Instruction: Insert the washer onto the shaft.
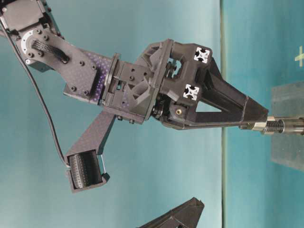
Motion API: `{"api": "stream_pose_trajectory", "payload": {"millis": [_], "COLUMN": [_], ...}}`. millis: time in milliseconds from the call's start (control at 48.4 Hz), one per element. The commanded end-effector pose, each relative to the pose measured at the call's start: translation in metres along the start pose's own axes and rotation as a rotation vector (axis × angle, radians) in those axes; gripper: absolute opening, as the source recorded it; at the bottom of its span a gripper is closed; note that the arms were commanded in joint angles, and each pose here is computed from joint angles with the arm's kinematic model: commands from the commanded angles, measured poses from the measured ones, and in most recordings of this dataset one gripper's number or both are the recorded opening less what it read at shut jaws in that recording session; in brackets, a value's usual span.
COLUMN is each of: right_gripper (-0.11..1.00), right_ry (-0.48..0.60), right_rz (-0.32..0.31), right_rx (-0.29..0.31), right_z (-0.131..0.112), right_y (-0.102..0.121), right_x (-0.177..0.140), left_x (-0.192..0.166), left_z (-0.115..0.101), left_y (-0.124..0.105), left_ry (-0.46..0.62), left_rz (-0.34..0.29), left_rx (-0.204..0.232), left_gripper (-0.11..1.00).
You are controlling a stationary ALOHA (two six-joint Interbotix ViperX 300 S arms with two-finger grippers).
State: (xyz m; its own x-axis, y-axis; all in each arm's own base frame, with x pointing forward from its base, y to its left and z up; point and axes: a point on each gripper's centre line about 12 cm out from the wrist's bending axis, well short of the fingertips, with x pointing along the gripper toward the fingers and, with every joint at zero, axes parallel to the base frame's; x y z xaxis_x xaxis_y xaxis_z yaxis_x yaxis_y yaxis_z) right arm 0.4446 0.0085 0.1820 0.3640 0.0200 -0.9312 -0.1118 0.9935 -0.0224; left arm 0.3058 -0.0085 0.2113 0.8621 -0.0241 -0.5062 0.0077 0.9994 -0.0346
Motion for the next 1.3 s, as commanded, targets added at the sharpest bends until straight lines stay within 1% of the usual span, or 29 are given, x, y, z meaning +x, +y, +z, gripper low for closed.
{"api": "stream_pose_trajectory", "payload": {"millis": [0,372,579,744,868,951,1116,1158,1240,1282], "right_gripper": [0.35,0.35,0.35,0.35,0.35,0.35,0.35,0.37,0.57,0.64], "right_ry": [-0.043,-0.039,0.011,0.011,0.013,0.013,0.026,0.034,0.04,0.041], "right_rz": [-0.005,-0.021,-0.016,-0.018,-0.019,-0.017,-0.004,0.004,0.029,0.046], "right_rx": [-0.014,-0.032,-0.027,-0.021,-0.014,0.011,0.035,0.042,0.055,0.067], "right_z": [0.01,0.02,0.015,0.015,0.015,0.014,0.015,0.014,0.014,0.014], "right_y": [0.0,-0.004,-0.004,-0.006,-0.009,-0.013,-0.016,-0.015,-0.011,-0.009], "right_x": [-0.011,-0.002,0.001,0.001,0.002,0.003,0.01,0.012,0.014,0.015], "left_x": [-0.001,-0.008,-0.008,-0.008,-0.008,-0.008,-0.01,-0.011,-0.013,-0.014], "left_z": [0.007,0.005,0.005,0.002,0.003,0.003,0.002,0.003,0.001,0.001], "left_y": [-0.001,-0.001,-0.002,-0.002,-0.002,-0.002,-0.002,-0.002,-0.002,-0.002], "left_ry": [-0.026,-0.035,-0.034,-0.027,-0.029,-0.03,-0.032,-0.035,-0.035,-0.038], "left_rz": [-0.003,-0.004,-0.006,-0.005,-0.007,-0.005,-0.007,-0.007,-0.007,-0.007], "left_rx": [0.002,0.005,0.005,0.005,0.006,0.005,0.006,0.006,0.006,0.006], "left_gripper": [0.0,0.0,0.0,0.0,0.0,0.0,0.0,0.0,0.0,0.0]}}
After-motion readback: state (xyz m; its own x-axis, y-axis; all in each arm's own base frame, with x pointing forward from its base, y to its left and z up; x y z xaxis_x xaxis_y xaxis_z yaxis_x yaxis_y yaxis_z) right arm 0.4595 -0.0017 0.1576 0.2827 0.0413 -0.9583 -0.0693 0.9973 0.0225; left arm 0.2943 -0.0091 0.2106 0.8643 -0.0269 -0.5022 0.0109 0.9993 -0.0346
